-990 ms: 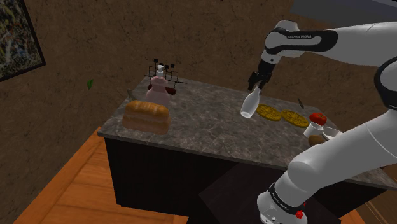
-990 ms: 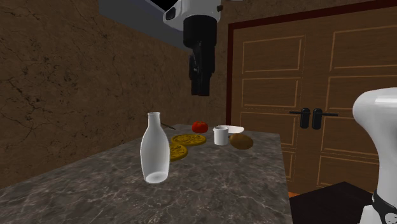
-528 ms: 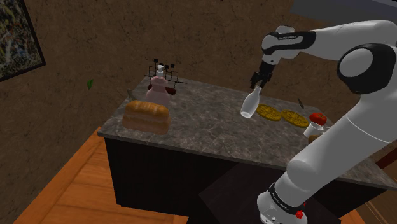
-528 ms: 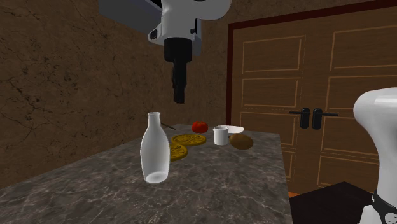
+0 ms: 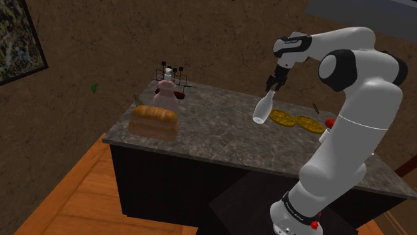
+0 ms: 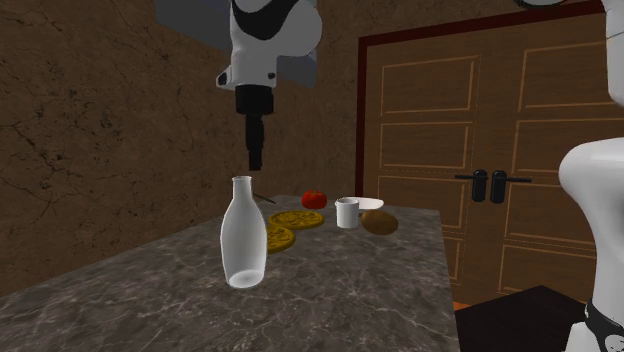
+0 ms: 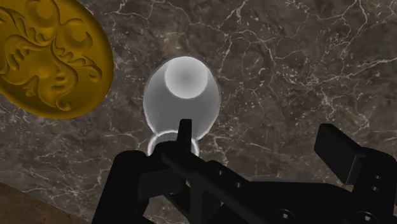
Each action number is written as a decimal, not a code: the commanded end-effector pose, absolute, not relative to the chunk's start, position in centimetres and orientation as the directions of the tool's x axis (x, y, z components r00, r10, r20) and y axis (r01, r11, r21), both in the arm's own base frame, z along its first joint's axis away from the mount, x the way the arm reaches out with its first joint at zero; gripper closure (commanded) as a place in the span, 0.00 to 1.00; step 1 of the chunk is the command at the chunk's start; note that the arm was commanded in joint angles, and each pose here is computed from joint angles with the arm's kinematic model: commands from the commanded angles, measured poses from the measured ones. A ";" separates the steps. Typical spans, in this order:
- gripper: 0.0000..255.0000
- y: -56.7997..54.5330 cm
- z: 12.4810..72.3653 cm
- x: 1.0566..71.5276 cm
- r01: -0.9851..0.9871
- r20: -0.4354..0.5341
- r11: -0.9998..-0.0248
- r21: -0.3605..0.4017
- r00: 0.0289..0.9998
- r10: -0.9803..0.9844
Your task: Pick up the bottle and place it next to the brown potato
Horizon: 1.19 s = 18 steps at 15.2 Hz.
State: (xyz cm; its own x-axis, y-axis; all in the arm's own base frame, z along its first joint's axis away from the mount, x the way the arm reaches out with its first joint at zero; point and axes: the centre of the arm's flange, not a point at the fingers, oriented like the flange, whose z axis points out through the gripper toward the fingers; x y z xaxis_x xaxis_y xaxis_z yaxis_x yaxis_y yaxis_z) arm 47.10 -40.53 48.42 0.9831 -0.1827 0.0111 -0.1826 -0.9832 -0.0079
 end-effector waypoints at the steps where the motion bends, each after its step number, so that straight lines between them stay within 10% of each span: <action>1: 0.00 -43.1 47.8 48.0 -0.185 0.011 -0.983 -0.007 0.983 -0.185; 18: 0.00 -46.8 42.9 49.2 -0.193 0.009 -0.981 -0.006 0.981 -0.193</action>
